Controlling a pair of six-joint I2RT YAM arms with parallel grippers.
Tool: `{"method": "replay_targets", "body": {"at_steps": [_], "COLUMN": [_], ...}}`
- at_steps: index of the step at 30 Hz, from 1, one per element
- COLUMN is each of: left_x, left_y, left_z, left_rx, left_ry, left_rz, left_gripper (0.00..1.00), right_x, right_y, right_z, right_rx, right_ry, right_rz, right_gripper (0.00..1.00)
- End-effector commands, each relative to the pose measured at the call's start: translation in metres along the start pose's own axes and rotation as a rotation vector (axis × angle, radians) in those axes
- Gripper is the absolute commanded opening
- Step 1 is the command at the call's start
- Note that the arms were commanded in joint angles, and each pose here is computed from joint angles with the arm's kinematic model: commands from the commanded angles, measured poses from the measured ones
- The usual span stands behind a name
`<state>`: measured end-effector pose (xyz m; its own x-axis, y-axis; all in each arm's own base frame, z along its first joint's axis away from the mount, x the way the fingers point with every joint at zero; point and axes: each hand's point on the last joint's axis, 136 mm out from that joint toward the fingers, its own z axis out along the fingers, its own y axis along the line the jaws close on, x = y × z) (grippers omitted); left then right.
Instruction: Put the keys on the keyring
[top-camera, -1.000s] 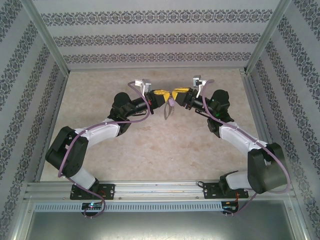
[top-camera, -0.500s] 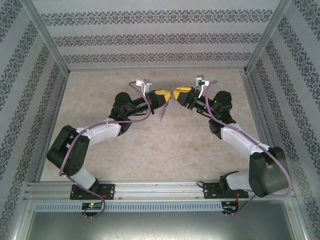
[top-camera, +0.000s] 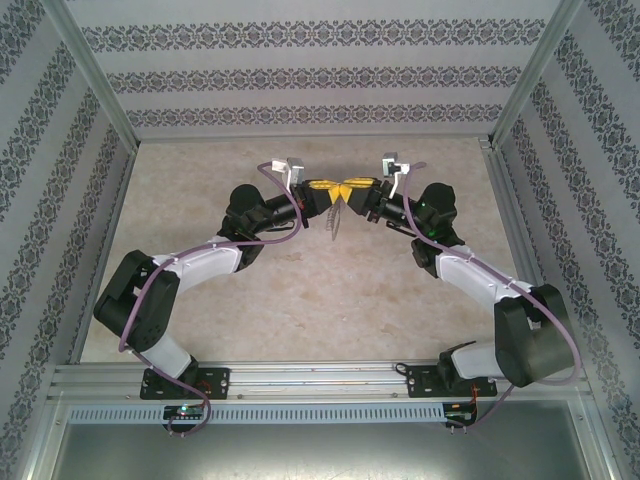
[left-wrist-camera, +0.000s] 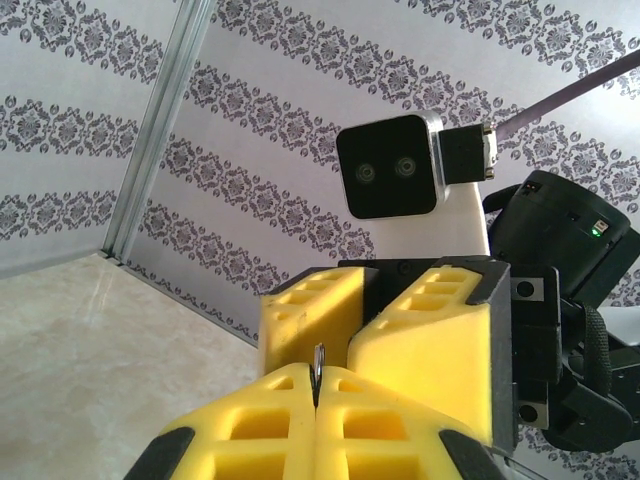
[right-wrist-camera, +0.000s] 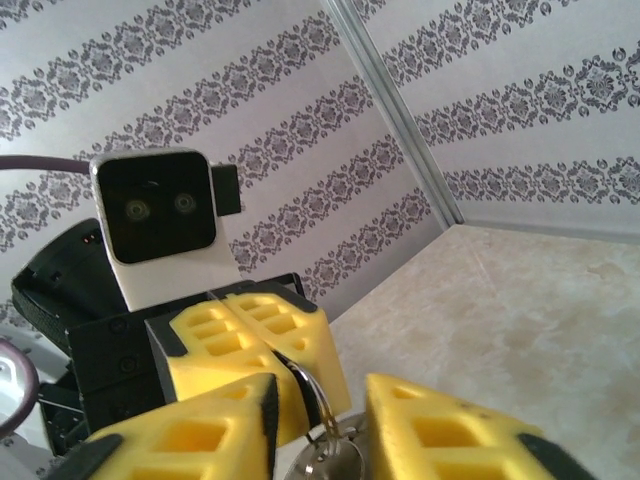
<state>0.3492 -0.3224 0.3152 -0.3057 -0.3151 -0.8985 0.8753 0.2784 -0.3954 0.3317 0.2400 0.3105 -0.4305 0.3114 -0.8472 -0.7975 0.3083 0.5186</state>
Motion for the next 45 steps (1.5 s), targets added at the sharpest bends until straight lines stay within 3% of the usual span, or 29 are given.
{"method": "replay_targets", "body": {"at_steps": [1, 9, 12, 17, 19, 26, 37, 45], "left_x": [-0.024, -0.023, -0.023, -0.021, -0.023, -0.022, -0.004, 0.003], "left_y": [-0.023, -0.023, -0.022, -0.015, -0.011, -0.007, -0.007, -0.006], "left_z": [0.004, 0.004, 0.003, -0.003, -0.007, -0.018, -0.022, -0.027], "left_rx": [0.083, 0.086, 0.078, 0.034, 0.016, -0.023, 0.041, 0.062], "left_ry": [-0.068, -0.067, -0.063, -0.014, 0.008, 0.125, 0.324, 0.346], "left_rz": [0.062, 0.056, 0.059, 0.098, 0.11, 0.174, 0.15, 0.134], "left_gripper": [0.0, 0.0, 0.0, 0.32, 0.4, 0.57, 0.65, 0.65], "right_x": [-0.001, -0.005, -0.008, -0.009, -0.006, 0.008, 0.015, 0.017], "right_y": [0.01, 0.009, 0.007, 0.002, 0.002, 0.002, 0.018, 0.022], "right_z": [0.002, -0.002, -0.005, -0.007, -0.007, -0.015, -0.011, -0.006], "right_rx": [-0.04, -0.033, -0.023, 0.023, 0.036, 0.114, 0.044, -0.011], "right_ry": [-0.005, -0.008, -0.005, 0.053, 0.094, 0.252, 0.436, 0.461], "right_rz": [-0.024, -0.035, -0.044, -0.072, -0.1, -0.209, -0.252, -0.232], "right_gripper": [0.22, 0.0, 0.0, 0.0, 0.0, 0.0, 0.0, 0.0]}}
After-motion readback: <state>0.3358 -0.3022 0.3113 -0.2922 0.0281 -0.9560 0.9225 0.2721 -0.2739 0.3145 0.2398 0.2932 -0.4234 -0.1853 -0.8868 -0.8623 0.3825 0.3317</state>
